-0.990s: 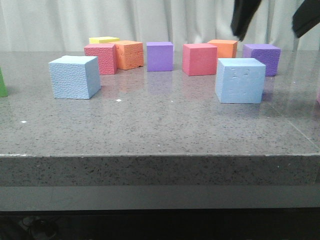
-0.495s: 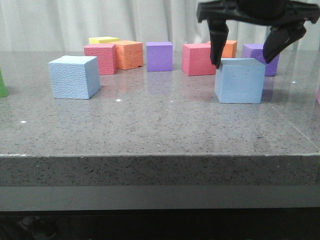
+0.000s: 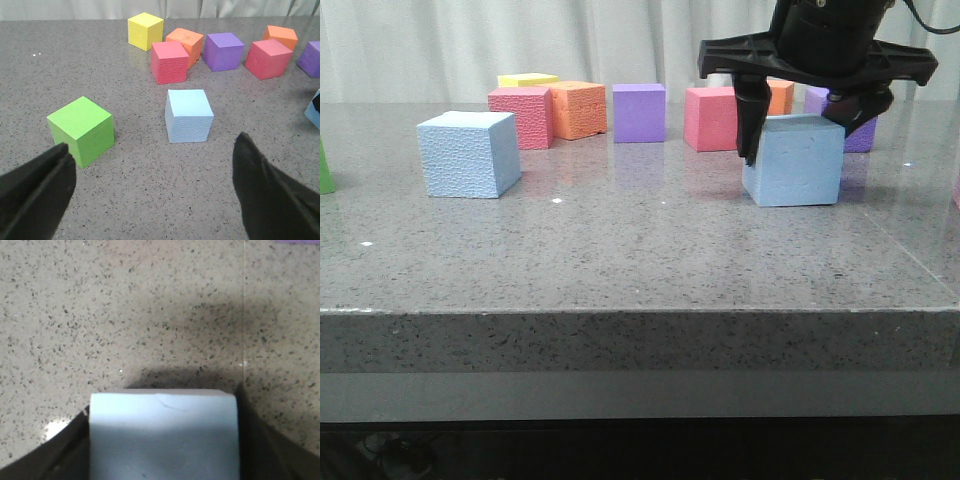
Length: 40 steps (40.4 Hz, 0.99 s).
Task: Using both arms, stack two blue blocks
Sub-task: 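Lower the right gripper over the light blue cube nearer the right arm, then grasp the light blue cube with the right gripper and slide it toward the center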
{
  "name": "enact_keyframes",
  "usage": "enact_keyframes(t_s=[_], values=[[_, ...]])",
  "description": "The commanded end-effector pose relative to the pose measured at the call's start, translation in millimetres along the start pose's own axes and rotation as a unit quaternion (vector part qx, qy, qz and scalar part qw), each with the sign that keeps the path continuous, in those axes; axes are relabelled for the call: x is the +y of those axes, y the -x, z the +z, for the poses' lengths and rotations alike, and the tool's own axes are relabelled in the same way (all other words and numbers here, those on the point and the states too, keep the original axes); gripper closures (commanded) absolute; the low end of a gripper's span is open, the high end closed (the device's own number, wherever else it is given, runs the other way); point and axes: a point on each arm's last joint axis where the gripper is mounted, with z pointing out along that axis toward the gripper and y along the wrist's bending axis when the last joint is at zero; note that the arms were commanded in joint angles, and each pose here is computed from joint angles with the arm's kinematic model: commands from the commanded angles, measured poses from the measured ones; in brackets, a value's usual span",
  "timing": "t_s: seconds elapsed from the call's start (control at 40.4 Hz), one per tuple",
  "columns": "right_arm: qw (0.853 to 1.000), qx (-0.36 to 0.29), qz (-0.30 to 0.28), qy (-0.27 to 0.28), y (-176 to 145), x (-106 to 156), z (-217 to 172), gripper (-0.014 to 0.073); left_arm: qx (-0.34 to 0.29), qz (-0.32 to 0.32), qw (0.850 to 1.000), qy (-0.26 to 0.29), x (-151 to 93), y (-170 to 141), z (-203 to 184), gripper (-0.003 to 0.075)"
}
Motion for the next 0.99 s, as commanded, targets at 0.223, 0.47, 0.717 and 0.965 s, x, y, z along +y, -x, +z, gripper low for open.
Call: enact_keyframes(t_s=[0.223,0.47,0.717,0.965], values=[[0.996,-0.048,-0.077,0.020,23.1,1.9,-49.8,0.0208,-0.051,-0.003,0.999,-0.004,-1.3,15.8,-3.0,0.0101],[0.953,-0.056,-0.276,0.111,38.2,25.9,-67.8,0.0208,-0.051,-0.003,0.999,-0.004,-1.3,15.8,-3.0,0.0101],[0.858,-0.030,-0.478,0.185,42.7,47.2,-54.5,0.0213,-0.052,-0.003,0.999,-0.004,-1.3,16.0,-3.0,0.0101],[0.787,-0.040,-0.575,0.222,42.7,58.1,-29.4,0.0213,-0.052,-0.003,0.999,-0.004,-1.3,16.0,-3.0,0.0101]])
